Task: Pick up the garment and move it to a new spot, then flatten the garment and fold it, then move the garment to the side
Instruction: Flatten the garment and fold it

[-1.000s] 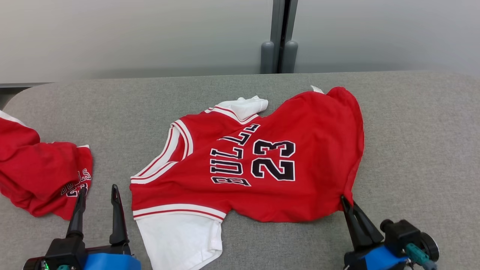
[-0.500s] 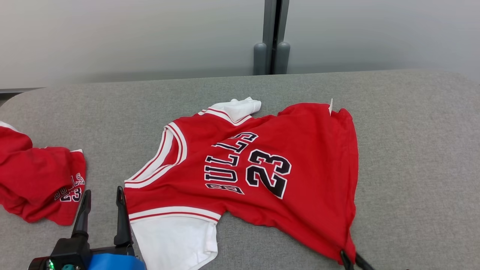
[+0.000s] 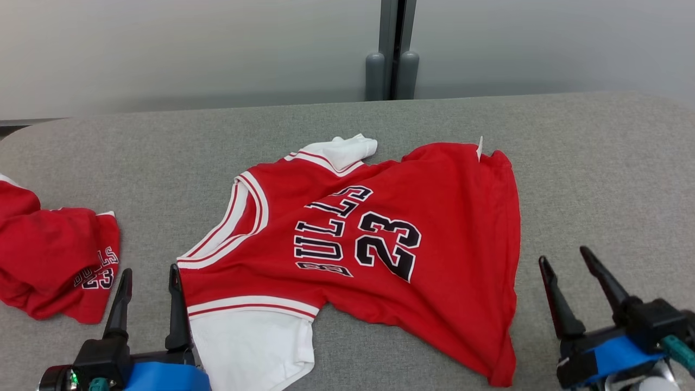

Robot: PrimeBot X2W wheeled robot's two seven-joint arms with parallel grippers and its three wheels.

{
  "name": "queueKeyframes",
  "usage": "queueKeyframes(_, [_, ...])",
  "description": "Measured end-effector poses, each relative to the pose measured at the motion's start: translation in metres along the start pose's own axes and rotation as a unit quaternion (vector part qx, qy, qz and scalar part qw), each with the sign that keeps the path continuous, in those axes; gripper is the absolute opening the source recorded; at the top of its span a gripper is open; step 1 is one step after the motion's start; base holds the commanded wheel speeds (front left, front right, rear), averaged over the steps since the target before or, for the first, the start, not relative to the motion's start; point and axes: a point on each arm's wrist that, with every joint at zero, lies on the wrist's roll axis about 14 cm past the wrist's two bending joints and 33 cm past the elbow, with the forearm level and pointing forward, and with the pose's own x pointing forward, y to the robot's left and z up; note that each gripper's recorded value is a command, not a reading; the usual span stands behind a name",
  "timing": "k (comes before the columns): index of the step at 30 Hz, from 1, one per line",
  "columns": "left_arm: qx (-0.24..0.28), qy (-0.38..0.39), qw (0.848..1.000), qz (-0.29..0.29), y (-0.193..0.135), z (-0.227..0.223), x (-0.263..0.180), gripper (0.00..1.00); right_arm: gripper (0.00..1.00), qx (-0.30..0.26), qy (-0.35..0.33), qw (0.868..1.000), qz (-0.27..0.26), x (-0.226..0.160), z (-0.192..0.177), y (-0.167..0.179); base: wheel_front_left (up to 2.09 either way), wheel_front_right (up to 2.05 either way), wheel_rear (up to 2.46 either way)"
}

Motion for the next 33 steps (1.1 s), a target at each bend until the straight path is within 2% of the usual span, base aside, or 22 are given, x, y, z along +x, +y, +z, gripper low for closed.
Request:
queueKeyframes(6, [0.002,0.002,1.0,0.002,0.002,-0.002,0.007,1.0,1.0,-0.035,-0.018,0.999,0.0,0.048,0.021,-0.015,0.0,0.0,0.0])
queueKeyframes(11, [0.002,0.003,1.0,0.009,0.007,-0.003,0.011,1.0,1.0,-0.048,0.013,0.999,-0.002,0.08,0.013,-0.021,0.0,0.0,0.0])
queueKeyframes(15, [0.002,0.006,1.0,0.017,0.013,-0.005,0.013,1.0,1.0,-0.049,0.062,0.997,-0.001,0.096,-0.011,-0.024,0.0,0.0,0.0])
queueKeyframes(21, [0.0,0.012,1.0,0.026,0.018,-0.009,0.013,1.0,1.0,-0.046,0.16,0.986,0.011,0.1,-0.064,-0.016,0.0,0.0,0.0])
queueKeyframes(29, [-0.001,0.019,0.999,0.037,0.024,-0.013,0.011,1.0,1.0,-0.032,0.222,0.974,0.018,0.094,-0.1,-0.008,0.0,0.0,0.0])
queueKeyframes(30, [-0.001,0.019,0.999,0.037,0.025,-0.013,0.011,1.0,0.81,-0.029,0.224,0.974,0.018,0.094,-0.101,-0.007,0.0,0.0,0.0])
queueKeyframes(31, [-0.001,0.019,0.999,0.037,0.025,-0.013,0.011,1.0,0.43,-0.027,0.226,0.974,0.02,0.094,-0.102,-0.005,0.0,0.0,0.0])
queueKeyframes(32, [-0.001,0.018,0.999,0.036,0.024,-0.013,0.012,1.0,0.15,-0.023,0.224,0.974,0.021,0.095,-0.102,-0.003,0.0,0.0,0.0])
queueKeyframes(33, [-0.002,0.018,0.999,0.036,0.024,-0.012,0.012,1.0,0.0,-0.017,0.222,0.975,0.022,0.095,-0.101,0.0,0.0,0.0,0.0])
